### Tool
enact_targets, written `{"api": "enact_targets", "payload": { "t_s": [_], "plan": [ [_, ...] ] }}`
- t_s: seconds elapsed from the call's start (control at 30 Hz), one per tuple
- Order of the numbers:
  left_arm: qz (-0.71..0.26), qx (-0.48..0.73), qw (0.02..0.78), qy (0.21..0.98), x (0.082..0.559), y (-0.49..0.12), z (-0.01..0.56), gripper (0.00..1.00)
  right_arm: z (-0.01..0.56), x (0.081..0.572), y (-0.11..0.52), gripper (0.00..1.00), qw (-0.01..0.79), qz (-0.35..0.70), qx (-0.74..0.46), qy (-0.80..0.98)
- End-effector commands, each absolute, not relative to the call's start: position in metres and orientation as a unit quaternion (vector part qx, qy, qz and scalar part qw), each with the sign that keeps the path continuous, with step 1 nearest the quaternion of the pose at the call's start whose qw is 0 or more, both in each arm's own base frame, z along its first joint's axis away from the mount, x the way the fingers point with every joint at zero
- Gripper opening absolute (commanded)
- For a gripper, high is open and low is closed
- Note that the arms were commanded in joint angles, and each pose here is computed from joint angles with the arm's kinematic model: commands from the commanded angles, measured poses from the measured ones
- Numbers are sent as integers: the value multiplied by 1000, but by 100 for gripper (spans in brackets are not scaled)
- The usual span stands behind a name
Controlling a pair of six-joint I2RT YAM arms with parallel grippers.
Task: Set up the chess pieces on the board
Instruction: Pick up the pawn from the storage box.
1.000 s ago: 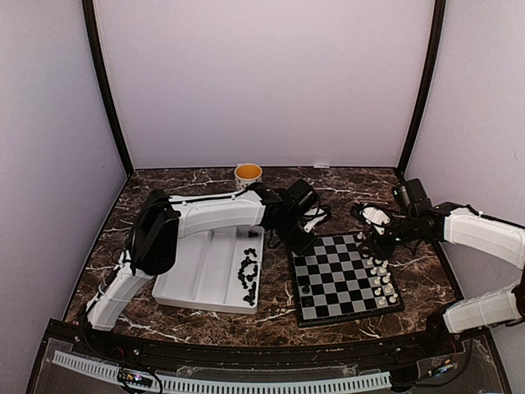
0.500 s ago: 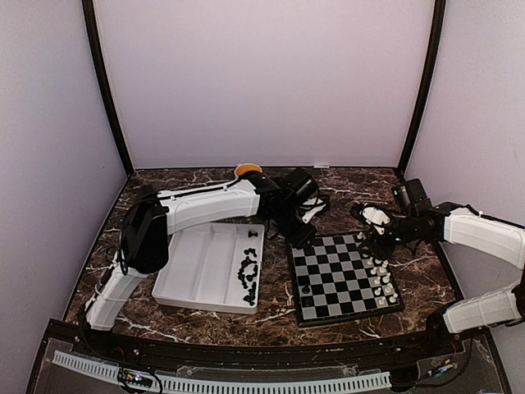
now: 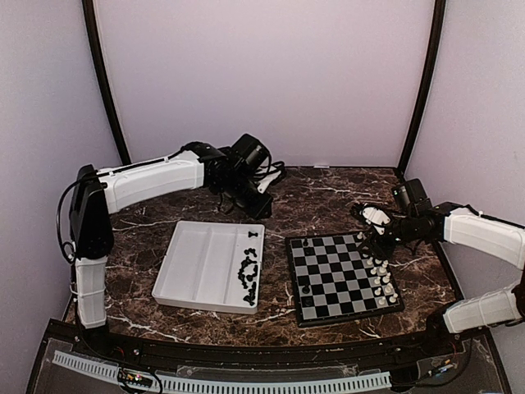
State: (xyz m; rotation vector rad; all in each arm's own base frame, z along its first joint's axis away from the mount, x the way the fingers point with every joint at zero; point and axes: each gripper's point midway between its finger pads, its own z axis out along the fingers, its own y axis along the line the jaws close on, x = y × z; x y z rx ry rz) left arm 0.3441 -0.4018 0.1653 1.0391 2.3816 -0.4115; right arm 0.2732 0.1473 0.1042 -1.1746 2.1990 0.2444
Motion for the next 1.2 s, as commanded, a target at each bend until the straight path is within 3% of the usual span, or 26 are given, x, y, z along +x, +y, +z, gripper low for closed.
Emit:
{"api": "enact_targets", "payload": {
  "t_s": [0.0, 0.2, 0.53, 0.8, 0.9, 1.17],
  "plan": [
    [-124, 378, 217, 891, 337, -374, 134, 14, 107, 279, 147, 55, 322, 90, -440, 833],
    [-95, 365, 183, 908, 325, -332, 112, 21, 105, 280, 148, 55, 317, 92, -441, 835],
    [-110, 357, 194, 907, 345, -335, 95, 26, 103, 279, 147, 55, 313, 90, -441, 836],
    [-210, 485, 136, 838, 288, -358, 101, 24, 104, 278, 147, 55, 314, 91, -442, 835],
    [-190, 525, 117, 821, 264, -360, 89, 25, 103, 277, 148, 55, 312, 94, -442, 835],
    [-161, 553, 109, 811, 258, -358, 67, 25, 100, 277, 149, 55, 305, 97, -443, 837]
  ]
}}
